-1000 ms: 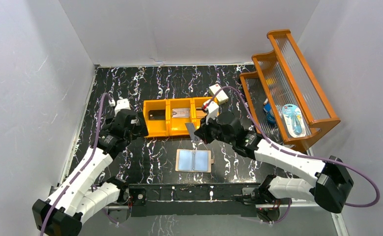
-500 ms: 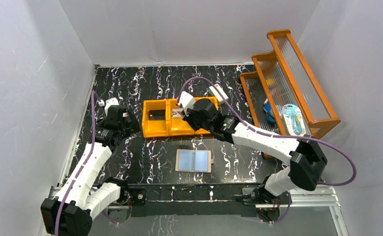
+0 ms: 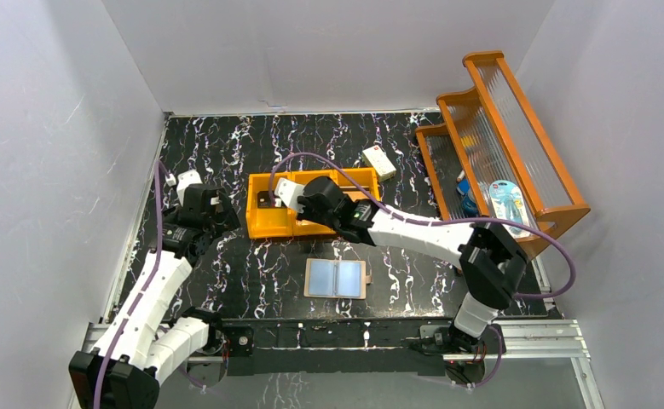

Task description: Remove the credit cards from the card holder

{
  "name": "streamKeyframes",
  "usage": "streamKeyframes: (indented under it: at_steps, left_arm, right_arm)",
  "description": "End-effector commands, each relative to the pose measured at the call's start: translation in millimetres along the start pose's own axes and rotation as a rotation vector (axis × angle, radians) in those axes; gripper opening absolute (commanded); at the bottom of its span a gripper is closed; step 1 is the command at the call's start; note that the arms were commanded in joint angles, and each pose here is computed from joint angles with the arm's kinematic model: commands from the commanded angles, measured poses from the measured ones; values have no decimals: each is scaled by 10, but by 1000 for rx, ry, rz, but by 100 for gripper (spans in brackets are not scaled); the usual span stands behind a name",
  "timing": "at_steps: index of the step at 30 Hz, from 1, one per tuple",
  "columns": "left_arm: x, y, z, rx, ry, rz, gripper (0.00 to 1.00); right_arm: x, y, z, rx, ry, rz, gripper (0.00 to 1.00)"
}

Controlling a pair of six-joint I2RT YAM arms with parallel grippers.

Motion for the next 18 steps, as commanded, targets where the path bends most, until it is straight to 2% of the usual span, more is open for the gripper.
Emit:
streamKeyframes:
  at_steps: [1,11,18]
  left_arm:
    - [70,85,77,47,-53,27,98]
    - [81,102,98,56,-65,36,98]
    - [92,114,108,62,-75,40,98]
  right_arm:
    - [210,-212,-70,-95,-45,116,0]
    - [96,-177,-599,-63,35,135,0]
    - [64,-201,-766,-71,65,134,0]
Point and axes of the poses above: each gripper's point midway between its finger pads, its own z axis back along the fingers, its own y axis along the line the jaws close on, x = y × z, the point moved 8 cm from there along z, back along the fingers, and after that the axes turned 2 degrees about z, right-handed, at the moved point
